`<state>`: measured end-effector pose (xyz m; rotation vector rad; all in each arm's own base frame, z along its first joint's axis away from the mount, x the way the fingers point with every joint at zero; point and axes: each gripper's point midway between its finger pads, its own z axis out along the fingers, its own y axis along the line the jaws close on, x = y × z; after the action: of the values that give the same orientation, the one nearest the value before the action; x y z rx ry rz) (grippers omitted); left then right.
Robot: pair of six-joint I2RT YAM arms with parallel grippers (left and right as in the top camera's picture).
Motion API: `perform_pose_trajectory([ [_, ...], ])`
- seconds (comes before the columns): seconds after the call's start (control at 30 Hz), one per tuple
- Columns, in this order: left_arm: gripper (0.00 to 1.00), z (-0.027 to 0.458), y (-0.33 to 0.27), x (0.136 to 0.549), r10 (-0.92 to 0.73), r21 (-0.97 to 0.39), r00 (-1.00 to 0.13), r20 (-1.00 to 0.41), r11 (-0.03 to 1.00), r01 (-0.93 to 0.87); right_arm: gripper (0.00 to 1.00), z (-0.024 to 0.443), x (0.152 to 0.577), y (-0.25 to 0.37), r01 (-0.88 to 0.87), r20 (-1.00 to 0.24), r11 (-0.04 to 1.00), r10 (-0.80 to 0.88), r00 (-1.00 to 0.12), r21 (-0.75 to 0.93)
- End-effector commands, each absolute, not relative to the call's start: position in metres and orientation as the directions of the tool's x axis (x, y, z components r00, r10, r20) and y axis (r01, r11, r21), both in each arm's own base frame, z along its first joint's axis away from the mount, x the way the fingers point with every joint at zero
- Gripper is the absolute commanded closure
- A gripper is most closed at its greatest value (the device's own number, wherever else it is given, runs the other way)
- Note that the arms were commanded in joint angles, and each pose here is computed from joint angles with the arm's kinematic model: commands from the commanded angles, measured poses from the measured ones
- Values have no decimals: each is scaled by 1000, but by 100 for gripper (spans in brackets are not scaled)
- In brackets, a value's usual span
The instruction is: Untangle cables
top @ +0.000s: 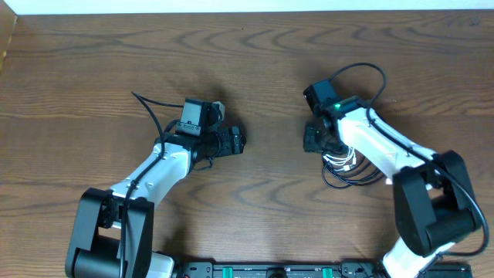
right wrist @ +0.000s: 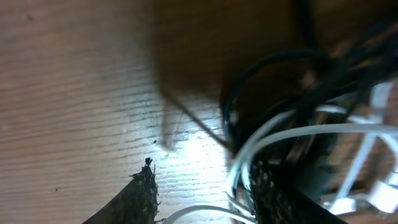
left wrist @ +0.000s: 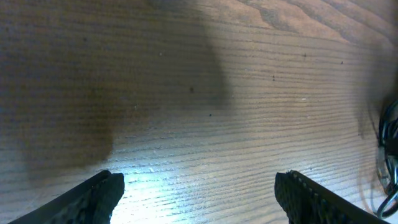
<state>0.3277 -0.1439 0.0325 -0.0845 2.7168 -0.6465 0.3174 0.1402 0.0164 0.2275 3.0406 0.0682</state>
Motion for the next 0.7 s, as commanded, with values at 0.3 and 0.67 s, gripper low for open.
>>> perform_pose_trajectory([
  [0.3, 16, 36, -142, 329, -122, -432, -934, -335, 901, 37, 54, 11, 311, 155, 120, -67, 991, 124, -990, 60],
  [0.67, 16, 36, -142, 329, -122, -433, -934, -335, 901, 37, 58, 23, 299, 217, -60, 3, 914, -67, -998, 400],
])
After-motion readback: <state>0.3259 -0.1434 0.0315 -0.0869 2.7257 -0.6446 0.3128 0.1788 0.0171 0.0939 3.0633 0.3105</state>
